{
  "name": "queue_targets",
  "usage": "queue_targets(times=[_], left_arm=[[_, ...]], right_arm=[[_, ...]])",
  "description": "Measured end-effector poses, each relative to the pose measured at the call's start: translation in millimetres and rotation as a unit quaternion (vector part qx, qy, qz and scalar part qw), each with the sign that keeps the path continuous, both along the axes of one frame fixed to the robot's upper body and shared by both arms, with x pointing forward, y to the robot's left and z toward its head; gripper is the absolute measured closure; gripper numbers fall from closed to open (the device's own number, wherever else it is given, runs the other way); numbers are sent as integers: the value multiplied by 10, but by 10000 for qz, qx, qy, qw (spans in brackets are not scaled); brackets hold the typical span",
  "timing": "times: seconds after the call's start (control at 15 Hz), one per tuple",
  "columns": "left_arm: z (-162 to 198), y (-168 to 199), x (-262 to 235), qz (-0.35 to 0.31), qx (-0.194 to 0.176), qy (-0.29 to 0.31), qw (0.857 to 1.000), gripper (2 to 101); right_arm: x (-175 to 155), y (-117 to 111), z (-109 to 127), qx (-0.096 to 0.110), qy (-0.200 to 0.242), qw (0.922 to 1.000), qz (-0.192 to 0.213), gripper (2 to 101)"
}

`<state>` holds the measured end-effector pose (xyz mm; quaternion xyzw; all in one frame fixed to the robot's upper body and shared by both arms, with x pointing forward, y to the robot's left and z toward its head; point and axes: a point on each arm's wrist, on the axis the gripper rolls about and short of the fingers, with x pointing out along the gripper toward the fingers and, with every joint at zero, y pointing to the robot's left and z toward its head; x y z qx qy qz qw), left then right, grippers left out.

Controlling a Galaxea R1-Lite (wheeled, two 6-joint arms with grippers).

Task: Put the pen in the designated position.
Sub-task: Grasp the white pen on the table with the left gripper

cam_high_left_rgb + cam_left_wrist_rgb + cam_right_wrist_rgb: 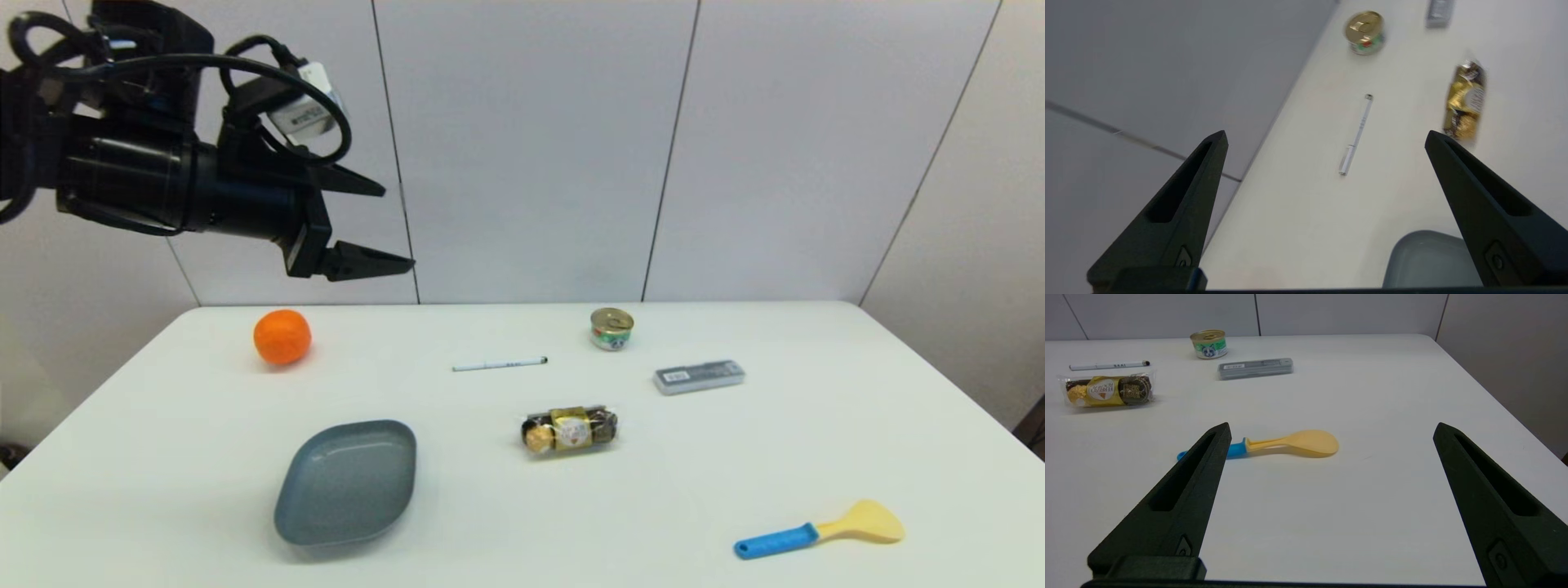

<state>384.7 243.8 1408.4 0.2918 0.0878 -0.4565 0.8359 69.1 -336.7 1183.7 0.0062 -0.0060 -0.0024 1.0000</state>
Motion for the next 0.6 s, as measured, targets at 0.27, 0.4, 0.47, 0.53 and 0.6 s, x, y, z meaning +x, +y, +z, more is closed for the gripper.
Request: queue_targets(times=[0.27, 0.4, 0.47, 0.53, 0.6], left_arm=[[-276, -139, 372, -893, -86, 385, 9952, 53], [-461, -211, 543, -1290, -307, 668, 9889, 53], [-540, -239, 611, -1414, -382, 777, 9862, 53], [-623, -269, 677, -1529, -453, 888, 9832, 53], [-696, -293, 742, -1626, -521, 975, 9805, 53]], right_arm=[[0, 0, 0, 0, 2, 10000, 0, 43], [0, 0, 0, 0, 0, 10000, 0, 43], [0, 0, 0, -2, 0, 10000, 0, 43], [0, 0, 0, -2, 0, 10000, 0, 43], [0, 0, 0, -2, 0, 10000, 0, 43]])
